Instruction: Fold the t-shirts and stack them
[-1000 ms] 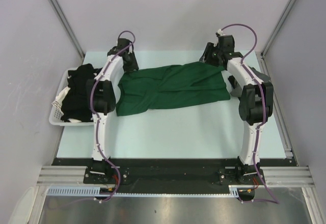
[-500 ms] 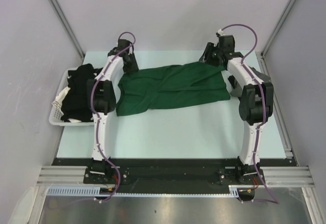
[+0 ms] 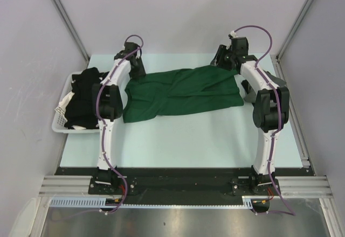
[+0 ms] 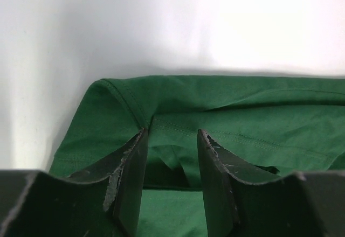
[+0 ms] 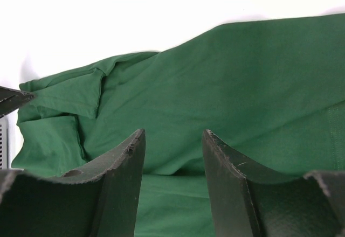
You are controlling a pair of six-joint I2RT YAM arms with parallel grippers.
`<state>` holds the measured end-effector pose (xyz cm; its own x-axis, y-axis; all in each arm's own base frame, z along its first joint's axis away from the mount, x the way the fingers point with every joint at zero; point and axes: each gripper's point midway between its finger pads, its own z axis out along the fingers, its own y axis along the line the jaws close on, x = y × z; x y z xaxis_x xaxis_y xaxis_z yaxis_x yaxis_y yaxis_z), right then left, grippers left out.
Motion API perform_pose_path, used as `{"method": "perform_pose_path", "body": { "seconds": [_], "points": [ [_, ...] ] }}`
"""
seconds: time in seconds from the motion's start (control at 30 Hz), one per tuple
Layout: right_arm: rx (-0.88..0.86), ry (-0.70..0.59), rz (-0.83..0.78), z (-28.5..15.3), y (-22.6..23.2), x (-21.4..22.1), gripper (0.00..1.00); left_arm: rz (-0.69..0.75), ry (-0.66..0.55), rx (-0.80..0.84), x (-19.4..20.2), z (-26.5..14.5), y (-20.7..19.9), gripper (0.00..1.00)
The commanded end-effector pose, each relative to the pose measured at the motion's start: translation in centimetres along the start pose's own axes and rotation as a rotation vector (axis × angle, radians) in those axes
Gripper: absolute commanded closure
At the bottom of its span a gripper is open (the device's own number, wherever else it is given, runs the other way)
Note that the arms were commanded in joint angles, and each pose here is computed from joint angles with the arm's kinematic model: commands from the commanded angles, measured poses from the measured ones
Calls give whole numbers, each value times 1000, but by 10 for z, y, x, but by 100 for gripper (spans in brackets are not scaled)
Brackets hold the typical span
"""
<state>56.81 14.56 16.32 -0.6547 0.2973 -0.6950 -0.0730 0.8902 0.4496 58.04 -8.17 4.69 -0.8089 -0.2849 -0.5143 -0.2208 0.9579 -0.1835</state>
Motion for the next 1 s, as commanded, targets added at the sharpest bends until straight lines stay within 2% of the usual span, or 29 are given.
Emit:
{"method": "perform_pose_path", "body": {
  "seconds": [0.0, 0.33, 0.43, 0.57, 0.67, 0.77, 0.97],
  "points": [
    [-27, -32, -11, -3, 9, -10, 49, 7, -7, -24, -2, 4, 4, 53],
    [-31, -30, -10, -1, 9, -9, 49, 8, 12, -27, 4, 9, 5, 54],
    [-30, -27, -8, 1, 9, -8, 49, 6, 6, -18, 3, 9, 3, 59],
    [-34, -25, -5, 2, 9, -8, 49, 2, -7, -9, -2, 7, 1, 75],
    [-41, -25, -3, 3, 11, -8, 49, 3, -28, -7, -9, 1, 0, 83],
    [-44, -24, -6, 3, 14, -7, 49, 10, -41, -8, -14, -5, -1, 85],
    [-52, -17, -13, 6, 19, -3, 49, 26, -34, -10, -12, -9, 0, 83]
  ]
}}
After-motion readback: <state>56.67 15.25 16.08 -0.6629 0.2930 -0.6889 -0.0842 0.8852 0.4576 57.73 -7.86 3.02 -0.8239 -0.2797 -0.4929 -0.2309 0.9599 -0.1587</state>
